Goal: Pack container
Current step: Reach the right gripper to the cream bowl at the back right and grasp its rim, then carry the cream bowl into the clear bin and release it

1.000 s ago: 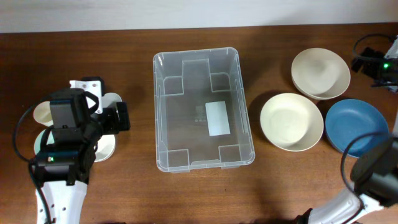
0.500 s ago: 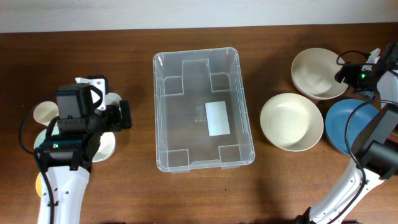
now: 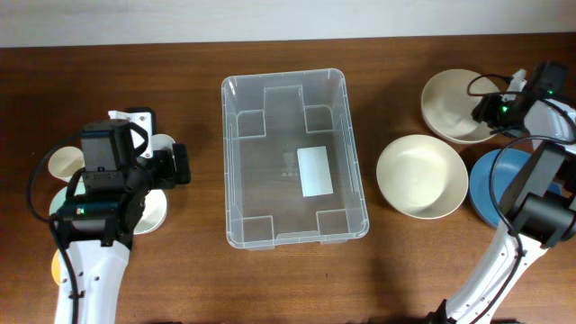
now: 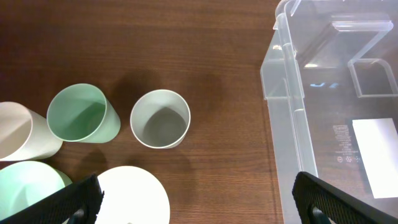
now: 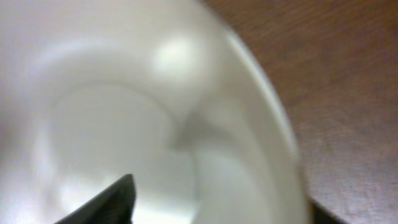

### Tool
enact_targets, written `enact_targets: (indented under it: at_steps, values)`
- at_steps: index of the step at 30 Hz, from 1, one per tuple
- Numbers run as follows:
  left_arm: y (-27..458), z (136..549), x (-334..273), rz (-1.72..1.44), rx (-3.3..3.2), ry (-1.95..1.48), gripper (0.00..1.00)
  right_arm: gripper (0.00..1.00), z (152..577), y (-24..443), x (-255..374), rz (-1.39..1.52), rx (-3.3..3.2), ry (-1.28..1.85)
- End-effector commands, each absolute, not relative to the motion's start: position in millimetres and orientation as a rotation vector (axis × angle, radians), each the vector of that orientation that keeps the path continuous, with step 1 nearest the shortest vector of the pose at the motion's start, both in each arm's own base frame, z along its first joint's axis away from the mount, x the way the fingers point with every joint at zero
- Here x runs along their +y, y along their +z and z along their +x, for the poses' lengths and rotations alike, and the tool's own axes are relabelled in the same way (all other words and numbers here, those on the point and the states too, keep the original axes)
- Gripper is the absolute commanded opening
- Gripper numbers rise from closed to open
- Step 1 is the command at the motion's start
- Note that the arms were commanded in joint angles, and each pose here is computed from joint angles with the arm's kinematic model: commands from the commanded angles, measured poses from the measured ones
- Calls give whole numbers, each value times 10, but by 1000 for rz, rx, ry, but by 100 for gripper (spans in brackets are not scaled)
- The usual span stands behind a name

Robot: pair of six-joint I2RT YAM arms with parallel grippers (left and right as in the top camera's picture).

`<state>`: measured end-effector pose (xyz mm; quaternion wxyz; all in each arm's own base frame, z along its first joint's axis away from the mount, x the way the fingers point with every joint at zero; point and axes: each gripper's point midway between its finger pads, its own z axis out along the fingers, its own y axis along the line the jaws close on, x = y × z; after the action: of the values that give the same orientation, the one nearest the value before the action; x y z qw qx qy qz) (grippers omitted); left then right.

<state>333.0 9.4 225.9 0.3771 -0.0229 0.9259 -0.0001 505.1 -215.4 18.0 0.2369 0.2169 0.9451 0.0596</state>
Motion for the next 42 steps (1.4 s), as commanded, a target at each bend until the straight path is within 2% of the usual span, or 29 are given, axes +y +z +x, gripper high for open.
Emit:
enact_targets:
  at_steps: [1,3,5,11,14,15,27,33,42]
  values:
    - [2334,3370,86,-68,2349,-20,100,57,5128,132,-2075,571,2592,175]
    - [2334,3370,86,-67,2349,-20,100,47,5131,133,-2073,573,2591,175]
    - [2334,3370,86,-67,2349,-20,100,44,5130,133,-2074,575,2591,176]
    - [2352,3387,86,-67,2338,-20,100,26,5130,134,-2080,575,2590,175]
    - [2352,3387,86,-67,2338,-20,100,8,5126,131,-2091,578,2591,166]
    - [2353,3388,86,-67,2338,-20,100,6,5126,131,-2091,578,2591,166]
    - [2353,3388,87,-67,2338,-19,100,4,5133,152,-2105,617,2577,173]
    - [2354,3389,88,-67,2337,-19,100,4,5196,456,-2123,654,2508,179]
    - [2362,3396,88,-67,2333,-19,100,4,5295,735,-1794,542,2397,588]
